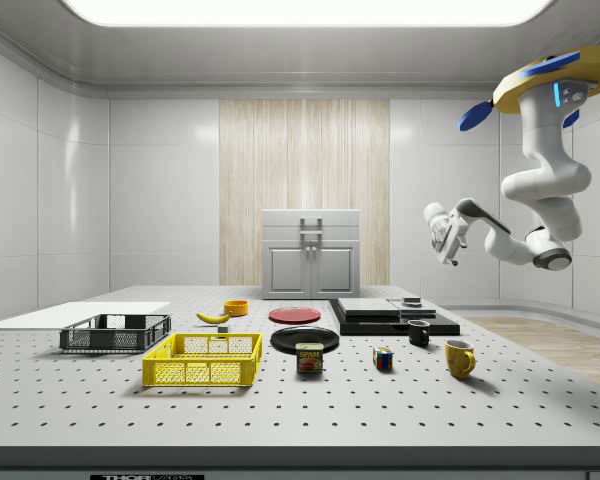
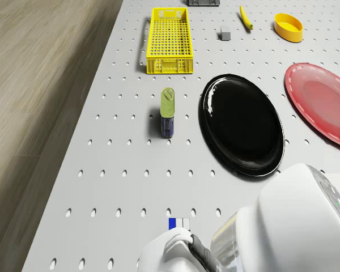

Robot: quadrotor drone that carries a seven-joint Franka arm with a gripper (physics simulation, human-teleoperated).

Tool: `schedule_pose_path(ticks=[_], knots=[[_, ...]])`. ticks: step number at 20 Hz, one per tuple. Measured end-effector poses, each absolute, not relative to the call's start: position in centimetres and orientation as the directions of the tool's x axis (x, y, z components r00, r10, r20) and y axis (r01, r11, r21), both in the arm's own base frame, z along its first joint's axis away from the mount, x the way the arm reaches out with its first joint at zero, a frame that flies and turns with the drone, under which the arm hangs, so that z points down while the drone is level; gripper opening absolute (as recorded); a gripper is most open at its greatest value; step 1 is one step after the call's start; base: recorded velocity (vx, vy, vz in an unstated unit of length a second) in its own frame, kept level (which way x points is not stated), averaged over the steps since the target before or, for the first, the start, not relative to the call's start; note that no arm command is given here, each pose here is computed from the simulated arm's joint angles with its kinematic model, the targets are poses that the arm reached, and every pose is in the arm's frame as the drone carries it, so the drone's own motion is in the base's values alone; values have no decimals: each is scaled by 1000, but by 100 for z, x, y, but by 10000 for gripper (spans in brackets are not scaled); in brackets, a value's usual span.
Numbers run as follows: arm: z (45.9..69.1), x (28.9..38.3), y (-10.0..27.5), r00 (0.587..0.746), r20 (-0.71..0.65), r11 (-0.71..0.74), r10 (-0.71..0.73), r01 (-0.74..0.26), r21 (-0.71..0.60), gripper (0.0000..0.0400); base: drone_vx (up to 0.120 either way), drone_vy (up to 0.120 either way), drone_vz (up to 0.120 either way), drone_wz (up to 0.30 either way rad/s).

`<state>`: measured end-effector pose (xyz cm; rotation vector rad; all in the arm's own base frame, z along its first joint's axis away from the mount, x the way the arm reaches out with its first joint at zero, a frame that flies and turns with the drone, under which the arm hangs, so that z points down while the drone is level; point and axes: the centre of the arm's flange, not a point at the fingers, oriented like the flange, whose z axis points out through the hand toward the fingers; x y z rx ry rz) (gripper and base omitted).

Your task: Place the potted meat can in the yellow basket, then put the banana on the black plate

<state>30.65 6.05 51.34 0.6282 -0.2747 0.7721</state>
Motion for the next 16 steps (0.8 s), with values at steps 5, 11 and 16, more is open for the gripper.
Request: schedule_pose_path(ticks=[5, 11, 16], knots=[[4956, 3069, 268, 702, 203, 677, 682, -712, 188, 400, 120, 48, -40, 0], [4916, 3068, 91, 706, 71, 703, 704, -708, 64, 400, 120, 0, -120, 0], [4910, 3068, 35, 707, 30, 707, 706, -707, 26, 400, 120, 0, -120, 0]])
